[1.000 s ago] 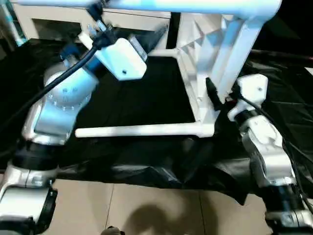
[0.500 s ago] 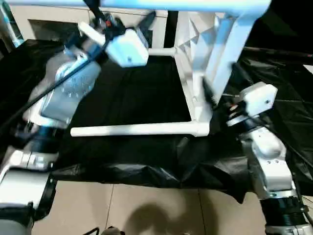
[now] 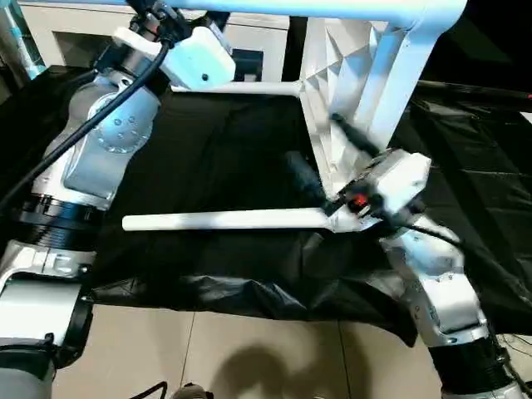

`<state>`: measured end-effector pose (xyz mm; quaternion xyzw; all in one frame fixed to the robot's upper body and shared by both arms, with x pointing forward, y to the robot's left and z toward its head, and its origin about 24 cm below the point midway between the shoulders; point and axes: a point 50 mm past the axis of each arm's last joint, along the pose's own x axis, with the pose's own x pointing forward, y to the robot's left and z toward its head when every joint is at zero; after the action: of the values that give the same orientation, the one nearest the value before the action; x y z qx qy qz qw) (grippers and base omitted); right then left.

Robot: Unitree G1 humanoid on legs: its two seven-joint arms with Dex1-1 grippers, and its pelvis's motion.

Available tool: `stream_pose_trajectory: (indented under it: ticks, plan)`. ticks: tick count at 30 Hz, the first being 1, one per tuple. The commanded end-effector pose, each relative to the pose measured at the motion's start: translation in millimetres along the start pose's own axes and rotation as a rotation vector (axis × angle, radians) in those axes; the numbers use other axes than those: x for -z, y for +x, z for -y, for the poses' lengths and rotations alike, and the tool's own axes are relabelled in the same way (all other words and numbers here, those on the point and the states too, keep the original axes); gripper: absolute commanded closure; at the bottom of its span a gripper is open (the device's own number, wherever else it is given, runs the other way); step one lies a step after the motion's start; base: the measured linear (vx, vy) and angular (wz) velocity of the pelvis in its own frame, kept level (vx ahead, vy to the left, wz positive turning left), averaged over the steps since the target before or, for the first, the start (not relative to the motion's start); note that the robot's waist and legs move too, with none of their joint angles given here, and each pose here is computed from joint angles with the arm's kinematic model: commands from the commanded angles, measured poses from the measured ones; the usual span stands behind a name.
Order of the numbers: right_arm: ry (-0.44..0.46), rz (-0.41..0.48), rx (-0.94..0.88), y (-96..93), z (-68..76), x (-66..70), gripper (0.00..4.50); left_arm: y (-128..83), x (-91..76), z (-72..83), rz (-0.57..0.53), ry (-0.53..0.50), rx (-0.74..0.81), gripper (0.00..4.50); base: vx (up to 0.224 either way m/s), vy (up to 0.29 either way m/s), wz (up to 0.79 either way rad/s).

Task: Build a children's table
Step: Flip table

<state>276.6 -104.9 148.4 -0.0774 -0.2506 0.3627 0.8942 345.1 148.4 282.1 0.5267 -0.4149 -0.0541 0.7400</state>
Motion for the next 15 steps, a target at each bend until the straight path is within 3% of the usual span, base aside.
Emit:
stream_pose_trajectory:
  ticks: [1, 6, 10, 13, 15]
  plan:
    - [-0.001, 0.008, -0.007, -0.6, 0.0, -4.0, 0.43, 2.2, -1.2, -5.8, 0.007, -0.026, -0.011, 1.40, 0.000, 0.000, 0.00]
    - [-0.002, -0.003, -0.010, -0.9, -0.6, -2.8, 0.43, 2.2, -1.8, -1.6, 0.000, -0.064, 0.044, 1.68, 0.000, 0.000, 0.00]
    - [0.001, -0.043, -0.026, -1.9, -3.0, 2.7, 0.43, -1.5, 2.0, 9.9, -0.071, -0.150, 0.225, 1.81, 0.000, 0.000, 0.00]
    - [0.003, -0.051, -0.028, -2.5, -3.5, 4.2, 0.43, -1.3, 3.5, 6.5, -0.096, -0.173, 0.245, 1.96, 0.000, 0.000, 0.00]
    - [0.009, -0.064, -0.032, -2.9, -4.1, 6.4, 0.43, 0.0, 7.2, 1.7, -0.166, -0.282, 0.269, 2.01, 0.000, 0.000, 0.00]
